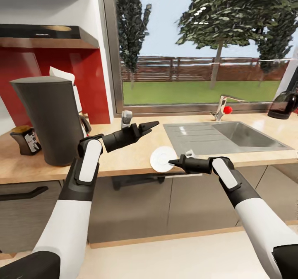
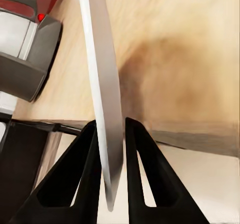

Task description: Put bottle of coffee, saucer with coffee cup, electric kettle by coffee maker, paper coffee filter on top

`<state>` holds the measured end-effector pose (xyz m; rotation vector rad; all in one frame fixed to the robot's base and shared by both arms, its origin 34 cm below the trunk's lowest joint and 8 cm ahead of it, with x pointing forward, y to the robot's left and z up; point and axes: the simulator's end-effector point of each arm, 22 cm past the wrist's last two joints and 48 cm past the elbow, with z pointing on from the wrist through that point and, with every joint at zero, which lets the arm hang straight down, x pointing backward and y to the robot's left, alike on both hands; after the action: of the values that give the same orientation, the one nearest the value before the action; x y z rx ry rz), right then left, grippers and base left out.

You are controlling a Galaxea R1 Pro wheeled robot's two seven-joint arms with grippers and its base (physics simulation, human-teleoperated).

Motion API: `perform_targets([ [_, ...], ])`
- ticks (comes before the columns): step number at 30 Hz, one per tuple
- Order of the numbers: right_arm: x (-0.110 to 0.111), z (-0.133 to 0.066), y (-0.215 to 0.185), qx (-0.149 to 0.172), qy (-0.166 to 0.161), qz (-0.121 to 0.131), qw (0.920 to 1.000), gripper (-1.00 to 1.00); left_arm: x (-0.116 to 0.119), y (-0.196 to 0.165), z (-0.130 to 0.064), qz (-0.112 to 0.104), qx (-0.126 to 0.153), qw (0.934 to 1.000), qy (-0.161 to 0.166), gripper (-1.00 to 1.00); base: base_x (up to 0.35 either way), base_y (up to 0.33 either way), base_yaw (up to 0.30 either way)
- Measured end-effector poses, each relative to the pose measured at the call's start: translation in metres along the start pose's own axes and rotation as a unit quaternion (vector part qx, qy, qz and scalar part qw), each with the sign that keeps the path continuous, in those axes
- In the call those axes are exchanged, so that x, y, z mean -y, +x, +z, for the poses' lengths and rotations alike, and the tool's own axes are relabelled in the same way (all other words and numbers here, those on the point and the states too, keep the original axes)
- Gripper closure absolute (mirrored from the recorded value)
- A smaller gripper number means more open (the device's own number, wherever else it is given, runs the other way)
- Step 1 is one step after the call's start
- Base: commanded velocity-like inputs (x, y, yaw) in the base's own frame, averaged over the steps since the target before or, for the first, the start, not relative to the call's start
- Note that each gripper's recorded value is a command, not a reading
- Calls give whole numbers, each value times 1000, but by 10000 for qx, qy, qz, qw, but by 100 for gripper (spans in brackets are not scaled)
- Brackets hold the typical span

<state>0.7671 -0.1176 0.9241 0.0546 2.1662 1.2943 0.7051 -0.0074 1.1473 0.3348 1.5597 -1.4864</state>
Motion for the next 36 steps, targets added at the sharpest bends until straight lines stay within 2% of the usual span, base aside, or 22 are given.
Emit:
perform_targets([
  [2,-1,-1,-1,14,-9,-3,10000,100,3,6,4,21,-86,10000,23,-100,-67,0,0],
  [4,-2,-4,-4,47,-64,36,10000,100,12,23,15,110,-353,9993,108,-100,-23,0,0],
  [5,2,-16,-12,140,-109,109,9998,100,30,54,31,238,-782,9961,320,-100,-9,0,0],
  [6,2,-21,-16,183,-143,147,9996,100,40,71,38,306,-1010,9933,473,-100,-7,0,0],
  [8,3,-25,-19,215,-167,172,9995,100,51,83,42,342,-1175,9904,649,-100,-5,0,0],
  [10,5,-30,-22,251,-180,185,9993,100,68,102,45,362,-1407,9847,963,-100,-2,0,0],
  [11,3,-34,-24,277,-257,193,9991,100,84,125,46,324,-1663,9771,1285,-100,0,0,0],
  [12,-1,-41,-27,307,-446,186,9984,100,95,166,35,288,-2151,9622,1642,-100,0,0,0],
  [13,-2,-44,-28,315,-485,168,9982,100,102,185,28,235,-2389,9531,1843,-100,0,0,0],
  [14,-1,-48,-28,327,-519,161,9980,100,110,209,17,165,-2690,9397,2106,-100,0,0,0],
  [15,0,-49,-29,331,-525,160,9979,100,113,220,9,128,-2847,9324,2223,-100,0,0,0],
  [16,1,-50,-28,333,-524,163,9979,100,114,224,6,114,-2910,9294,2267,-100,0,0,0],
  [18,4,-52,-28,332,-507,168,9980,100,120,243,-5,90,-3154,9175,2421,-100,0,0,0],
  [22,6,-53,-26,324,-487,175,9981,100,130,273,-21,93,-3463,9025,2559,-100,0,0,0],
  [24,7,-53,-26,319,-480,175,9982,100,126,278,-30,124,-3536,9007,2523,-100,0,0,0],
  [27,8,-53,-26,315,-471,179,9982,100,117,292,-43,0,-3623,8999,2428,-100,0,0,0],
  [31,8,-53,-26,315,-466,180,9983,100,93,329,-73,-423,-3820,8977,2155,-100,0,0,0],
  [33,9,-53,-26,317,-457,179,9983,100,75,352,-96,-656,-3867,8991,1943,-100,0,0,0],
  [36,9,-54,-26,320,-452,177,9983,100,57,374,-122,-869,-3855,9023,1723,-100,0,0,0],
])
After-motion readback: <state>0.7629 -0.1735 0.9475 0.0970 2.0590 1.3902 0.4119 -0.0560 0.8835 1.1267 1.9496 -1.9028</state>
